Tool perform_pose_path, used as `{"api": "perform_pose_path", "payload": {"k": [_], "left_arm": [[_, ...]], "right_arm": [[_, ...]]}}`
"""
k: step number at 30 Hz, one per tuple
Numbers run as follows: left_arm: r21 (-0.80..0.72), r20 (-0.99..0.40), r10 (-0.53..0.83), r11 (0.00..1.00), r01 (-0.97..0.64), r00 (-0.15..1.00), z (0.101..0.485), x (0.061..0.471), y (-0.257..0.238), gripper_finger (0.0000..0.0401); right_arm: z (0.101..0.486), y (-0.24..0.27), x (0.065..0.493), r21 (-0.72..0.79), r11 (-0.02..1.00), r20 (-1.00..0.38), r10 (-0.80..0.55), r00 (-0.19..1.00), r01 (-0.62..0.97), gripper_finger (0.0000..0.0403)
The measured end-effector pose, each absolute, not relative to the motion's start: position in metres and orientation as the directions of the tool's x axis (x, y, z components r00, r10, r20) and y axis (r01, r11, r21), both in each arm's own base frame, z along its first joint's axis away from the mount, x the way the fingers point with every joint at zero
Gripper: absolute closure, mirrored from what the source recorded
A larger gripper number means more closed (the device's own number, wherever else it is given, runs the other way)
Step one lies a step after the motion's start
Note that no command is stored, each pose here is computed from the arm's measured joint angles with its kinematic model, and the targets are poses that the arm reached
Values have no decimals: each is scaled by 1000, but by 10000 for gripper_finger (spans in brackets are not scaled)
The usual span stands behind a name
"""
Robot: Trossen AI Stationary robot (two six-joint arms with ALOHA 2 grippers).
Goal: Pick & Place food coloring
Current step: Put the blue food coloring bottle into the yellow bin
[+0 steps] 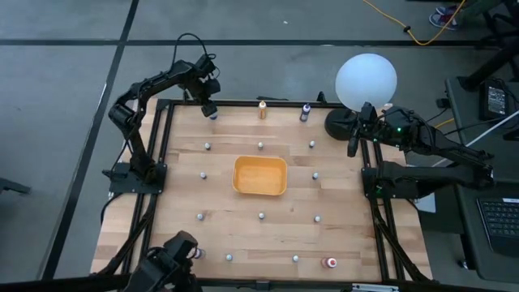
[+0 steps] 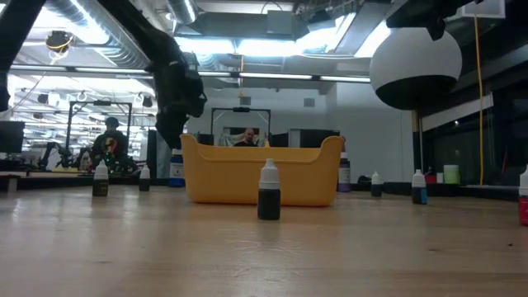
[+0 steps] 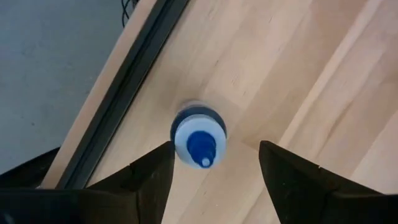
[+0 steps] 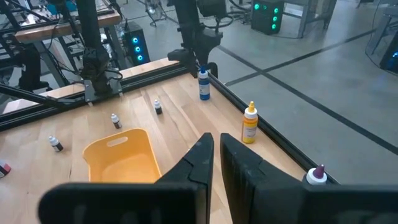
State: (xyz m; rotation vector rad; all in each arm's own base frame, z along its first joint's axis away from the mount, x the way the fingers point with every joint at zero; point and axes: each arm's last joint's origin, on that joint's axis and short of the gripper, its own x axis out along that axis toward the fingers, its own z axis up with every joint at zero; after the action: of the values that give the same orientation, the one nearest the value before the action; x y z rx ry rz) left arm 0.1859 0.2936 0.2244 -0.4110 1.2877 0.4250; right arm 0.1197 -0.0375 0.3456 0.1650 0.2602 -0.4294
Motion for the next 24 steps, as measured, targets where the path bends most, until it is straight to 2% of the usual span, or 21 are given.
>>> {"api": "perform_pose_path", "payload": {"k": [6, 15, 24], "left_arm": [[-39, -965, 106, 847, -530, 241, 221, 189, 299, 194], [-35, -967, 106, 844, -536, 231, 221, 189, 299, 290], [-38, -969, 101, 843, -537, 226, 221, 188, 298, 284]], "right_arm": [[346, -37, 120, 103, 897, -283, -388, 877, 430, 369], [346, -37, 120, 103, 897, -283, -388, 877, 430, 369], [346, -37, 120, 103, 897, -283, -388, 877, 430, 369]]}}
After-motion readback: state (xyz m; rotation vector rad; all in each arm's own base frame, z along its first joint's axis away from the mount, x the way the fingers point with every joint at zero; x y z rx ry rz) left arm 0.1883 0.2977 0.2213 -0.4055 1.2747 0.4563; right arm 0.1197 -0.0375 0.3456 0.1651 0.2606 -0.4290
